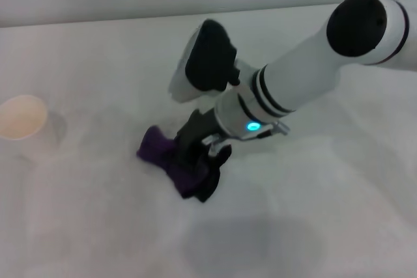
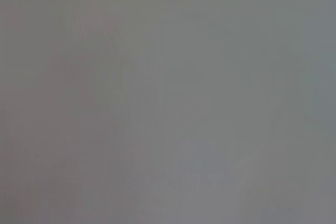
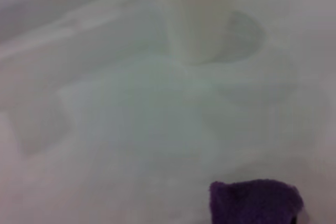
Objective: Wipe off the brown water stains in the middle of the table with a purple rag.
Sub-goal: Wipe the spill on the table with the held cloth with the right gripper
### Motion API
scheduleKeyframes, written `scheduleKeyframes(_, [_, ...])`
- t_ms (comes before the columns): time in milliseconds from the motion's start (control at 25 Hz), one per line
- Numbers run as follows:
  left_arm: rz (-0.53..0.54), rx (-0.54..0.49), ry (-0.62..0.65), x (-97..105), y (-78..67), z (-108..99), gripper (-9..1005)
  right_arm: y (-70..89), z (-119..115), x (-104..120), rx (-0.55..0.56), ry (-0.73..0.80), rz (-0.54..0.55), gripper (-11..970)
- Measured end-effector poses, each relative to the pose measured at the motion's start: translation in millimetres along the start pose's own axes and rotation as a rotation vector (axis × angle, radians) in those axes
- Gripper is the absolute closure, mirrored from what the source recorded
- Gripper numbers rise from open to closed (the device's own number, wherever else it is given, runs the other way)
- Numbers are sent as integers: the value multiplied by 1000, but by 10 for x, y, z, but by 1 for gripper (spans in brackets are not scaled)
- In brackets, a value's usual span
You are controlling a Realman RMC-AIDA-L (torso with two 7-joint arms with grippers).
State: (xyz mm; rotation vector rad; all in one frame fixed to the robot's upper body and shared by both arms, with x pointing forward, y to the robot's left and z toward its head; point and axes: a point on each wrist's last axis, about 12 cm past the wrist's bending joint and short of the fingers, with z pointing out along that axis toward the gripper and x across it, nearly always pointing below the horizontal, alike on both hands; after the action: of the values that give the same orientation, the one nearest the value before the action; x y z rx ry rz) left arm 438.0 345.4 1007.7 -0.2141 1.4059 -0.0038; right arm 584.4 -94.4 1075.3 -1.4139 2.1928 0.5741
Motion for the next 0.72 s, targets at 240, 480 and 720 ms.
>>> scheduleKeyframes(240, [-1, -6, -6, -8, 6, 20, 131, -302, -114, 37, 116, 7, 19, 852])
scheduleKeyframes(480, [-1, -8, -7, -10, 9, 23, 131, -561, -310, 132, 205, -14, 81, 850])
scheduleKeyframes(720, [-2, -8, -7, -9, 5, 24, 130, -398, -244, 71, 123, 21, 38, 848])
